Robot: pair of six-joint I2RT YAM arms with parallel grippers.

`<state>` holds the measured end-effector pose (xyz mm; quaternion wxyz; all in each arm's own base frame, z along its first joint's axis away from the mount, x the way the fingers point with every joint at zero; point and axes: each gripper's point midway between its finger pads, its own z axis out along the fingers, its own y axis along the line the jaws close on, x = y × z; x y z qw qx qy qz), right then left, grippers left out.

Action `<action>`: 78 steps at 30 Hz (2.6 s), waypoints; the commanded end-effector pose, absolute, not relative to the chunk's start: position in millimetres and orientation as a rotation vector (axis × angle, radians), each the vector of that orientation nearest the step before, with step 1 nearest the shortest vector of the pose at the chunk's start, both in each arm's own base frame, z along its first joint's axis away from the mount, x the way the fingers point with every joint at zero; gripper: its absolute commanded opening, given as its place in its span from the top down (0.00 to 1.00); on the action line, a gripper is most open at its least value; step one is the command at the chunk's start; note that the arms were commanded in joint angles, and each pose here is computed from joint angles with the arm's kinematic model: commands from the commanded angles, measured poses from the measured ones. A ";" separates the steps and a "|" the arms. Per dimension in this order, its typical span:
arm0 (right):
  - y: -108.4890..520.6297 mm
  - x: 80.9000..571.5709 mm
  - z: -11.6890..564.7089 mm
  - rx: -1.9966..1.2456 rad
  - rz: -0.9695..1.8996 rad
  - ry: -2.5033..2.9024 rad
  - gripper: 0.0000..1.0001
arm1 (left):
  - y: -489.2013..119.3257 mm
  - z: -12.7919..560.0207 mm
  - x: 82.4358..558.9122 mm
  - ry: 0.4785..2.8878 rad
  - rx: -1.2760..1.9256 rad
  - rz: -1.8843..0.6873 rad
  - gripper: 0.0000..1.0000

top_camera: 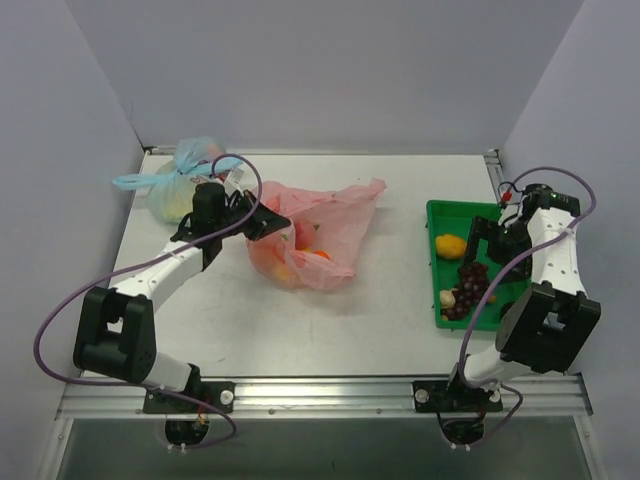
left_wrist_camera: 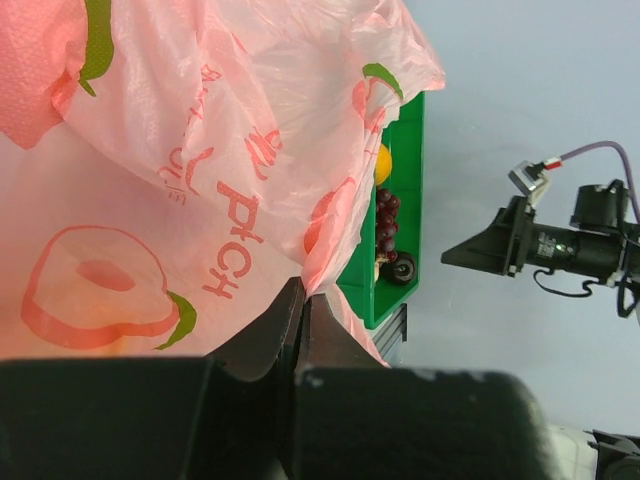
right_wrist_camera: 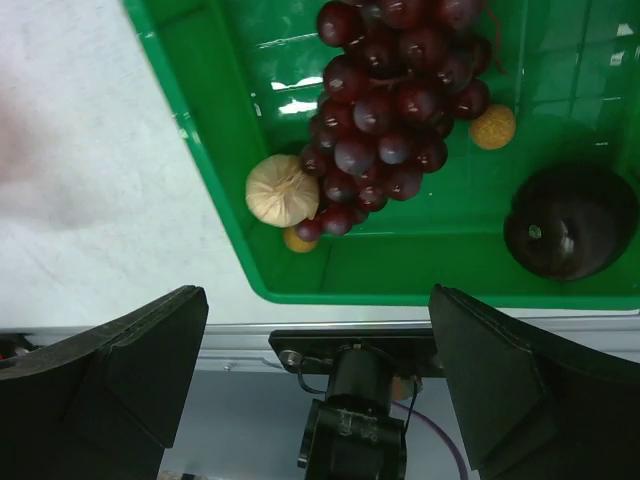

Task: Place the fake fruits into the plastic bag and tie a complex knot

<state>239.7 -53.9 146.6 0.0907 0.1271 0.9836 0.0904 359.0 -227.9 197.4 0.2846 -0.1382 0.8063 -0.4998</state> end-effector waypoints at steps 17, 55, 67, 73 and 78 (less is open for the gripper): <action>-69.1 248.8 22.7 0.529 0.105 3.135 0.02 | -219.3 197.9 371.7 2.163 -0.308 -1.253 1.00; -10.9 327.7 221.7 0.640 0.665 2.555 1.00 | -223.6 203.1 364.0 2.145 -0.345 -1.344 1.00; 136.9 404.0 223.1 0.523 0.950 2.507 1.00 | -223.3 206.0 369.7 2.131 -0.358 -1.372 1.00; 198.0 418.4 214.2 0.456 1.072 2.549 1.00 | -225.5 213.5 374.6 2.091 -0.411 -1.436 1.00; 277.4 417.1 205.8 0.300 1.192 2.601 1.00 | -228.3 223.1 372.6 2.070 -0.399 -1.490 1.00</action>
